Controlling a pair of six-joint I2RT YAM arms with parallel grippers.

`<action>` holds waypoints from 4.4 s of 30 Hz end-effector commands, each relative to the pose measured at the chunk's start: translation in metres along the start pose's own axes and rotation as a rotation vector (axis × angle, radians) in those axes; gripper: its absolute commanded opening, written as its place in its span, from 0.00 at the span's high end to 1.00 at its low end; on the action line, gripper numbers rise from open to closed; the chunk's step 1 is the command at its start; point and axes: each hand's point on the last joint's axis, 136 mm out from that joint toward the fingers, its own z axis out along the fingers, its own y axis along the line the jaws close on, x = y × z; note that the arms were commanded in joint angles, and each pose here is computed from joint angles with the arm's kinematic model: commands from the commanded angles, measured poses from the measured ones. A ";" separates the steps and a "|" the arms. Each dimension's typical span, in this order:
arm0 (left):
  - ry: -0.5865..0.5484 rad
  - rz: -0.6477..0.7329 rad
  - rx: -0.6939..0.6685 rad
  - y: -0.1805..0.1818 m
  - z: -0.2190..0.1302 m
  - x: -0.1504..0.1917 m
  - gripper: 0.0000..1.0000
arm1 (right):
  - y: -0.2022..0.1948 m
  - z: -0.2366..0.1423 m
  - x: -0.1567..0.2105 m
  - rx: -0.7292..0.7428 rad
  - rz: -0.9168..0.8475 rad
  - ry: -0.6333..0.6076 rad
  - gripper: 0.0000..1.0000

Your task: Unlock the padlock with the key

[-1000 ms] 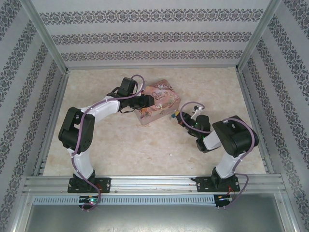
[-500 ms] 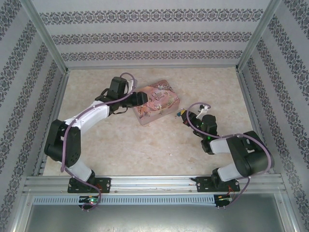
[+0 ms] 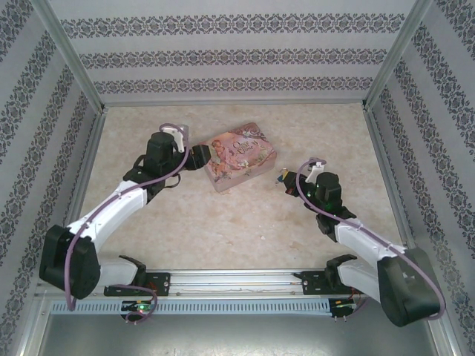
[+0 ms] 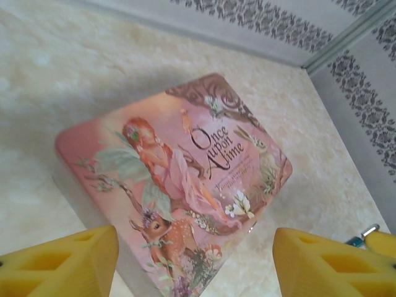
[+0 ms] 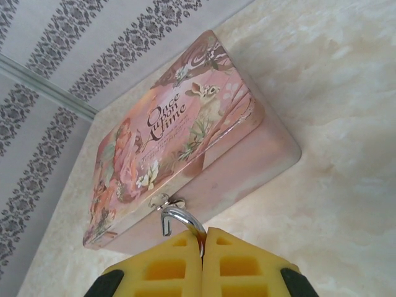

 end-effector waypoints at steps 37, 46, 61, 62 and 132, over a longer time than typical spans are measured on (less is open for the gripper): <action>-0.350 0.026 -0.300 0.086 -0.076 -0.002 0.00 | 0.006 -0.052 0.112 0.362 -0.241 0.869 1.00; -0.344 0.030 -0.329 0.092 -0.079 -0.002 0.01 | -0.002 -0.049 0.133 0.407 -0.260 0.974 1.00; -0.323 0.016 -0.333 0.098 -0.079 0.009 0.01 | -0.013 -0.031 0.167 0.442 -0.289 1.129 1.00; -0.323 0.017 -0.334 0.098 -0.079 0.009 0.00 | -0.015 -0.030 0.169 0.445 -0.289 1.134 1.00; -0.478 0.236 -0.629 0.150 -0.115 -0.016 0.01 | -0.065 -0.059 -0.080 0.498 -0.394 0.008 0.02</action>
